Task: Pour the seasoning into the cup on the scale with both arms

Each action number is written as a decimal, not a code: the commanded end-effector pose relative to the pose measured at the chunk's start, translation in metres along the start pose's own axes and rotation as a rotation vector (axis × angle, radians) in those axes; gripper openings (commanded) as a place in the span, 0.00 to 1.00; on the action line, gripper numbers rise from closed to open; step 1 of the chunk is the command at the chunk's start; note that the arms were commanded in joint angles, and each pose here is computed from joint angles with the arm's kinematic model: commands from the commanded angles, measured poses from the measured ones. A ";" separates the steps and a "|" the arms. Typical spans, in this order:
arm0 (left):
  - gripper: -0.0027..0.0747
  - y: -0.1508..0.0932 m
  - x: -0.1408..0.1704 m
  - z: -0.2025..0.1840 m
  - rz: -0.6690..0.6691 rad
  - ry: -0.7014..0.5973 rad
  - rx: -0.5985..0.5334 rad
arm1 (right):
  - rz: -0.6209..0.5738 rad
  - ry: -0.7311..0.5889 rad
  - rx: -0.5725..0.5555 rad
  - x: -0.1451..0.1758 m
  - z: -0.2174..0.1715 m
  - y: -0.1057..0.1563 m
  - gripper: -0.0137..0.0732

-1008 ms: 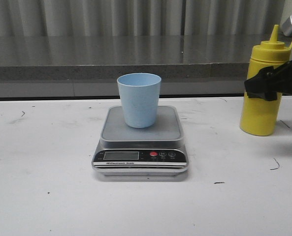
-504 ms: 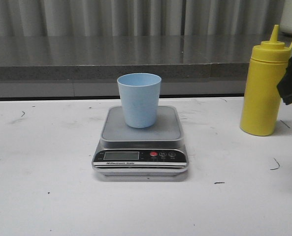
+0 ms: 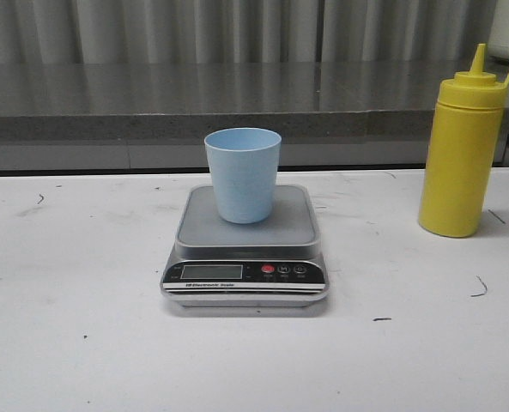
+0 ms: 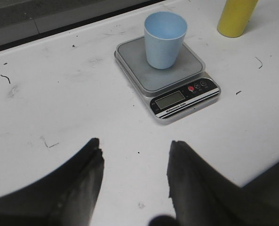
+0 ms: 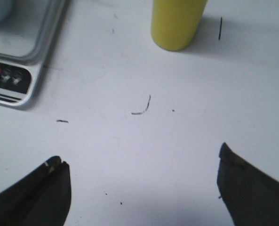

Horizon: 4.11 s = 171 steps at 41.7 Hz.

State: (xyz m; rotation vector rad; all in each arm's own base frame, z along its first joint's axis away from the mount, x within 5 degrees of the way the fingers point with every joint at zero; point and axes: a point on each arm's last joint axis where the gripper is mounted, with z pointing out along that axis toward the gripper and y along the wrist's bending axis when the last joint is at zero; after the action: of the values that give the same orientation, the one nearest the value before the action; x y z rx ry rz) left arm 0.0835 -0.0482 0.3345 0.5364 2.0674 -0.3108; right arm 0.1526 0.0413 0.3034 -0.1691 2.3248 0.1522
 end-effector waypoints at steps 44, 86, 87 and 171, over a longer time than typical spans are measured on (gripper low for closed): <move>0.01 -0.001 -0.013 -0.006 -0.003 -0.096 0.011 | -0.054 -0.234 0.031 0.034 -0.097 -0.014 0.08; 0.01 0.024 0.059 -0.006 -0.188 -0.473 -0.325 | -0.053 -0.211 0.034 0.037 -0.097 -0.015 0.08; 0.01 0.024 0.064 -0.004 -0.188 -0.495 -0.340 | -0.053 -0.211 0.034 0.037 -0.097 -0.015 0.08; 0.01 0.028 0.132 0.024 -0.202 -0.697 -0.460 | -0.076 -0.447 0.047 0.060 -0.092 -0.016 0.09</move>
State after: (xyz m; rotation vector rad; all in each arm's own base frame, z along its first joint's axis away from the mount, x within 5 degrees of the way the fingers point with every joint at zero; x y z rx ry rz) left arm 0.0561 -0.0012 0.2099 -0.0596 1.5057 -0.0970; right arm 0.0466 0.0051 0.3164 -0.1571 2.0496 0.1035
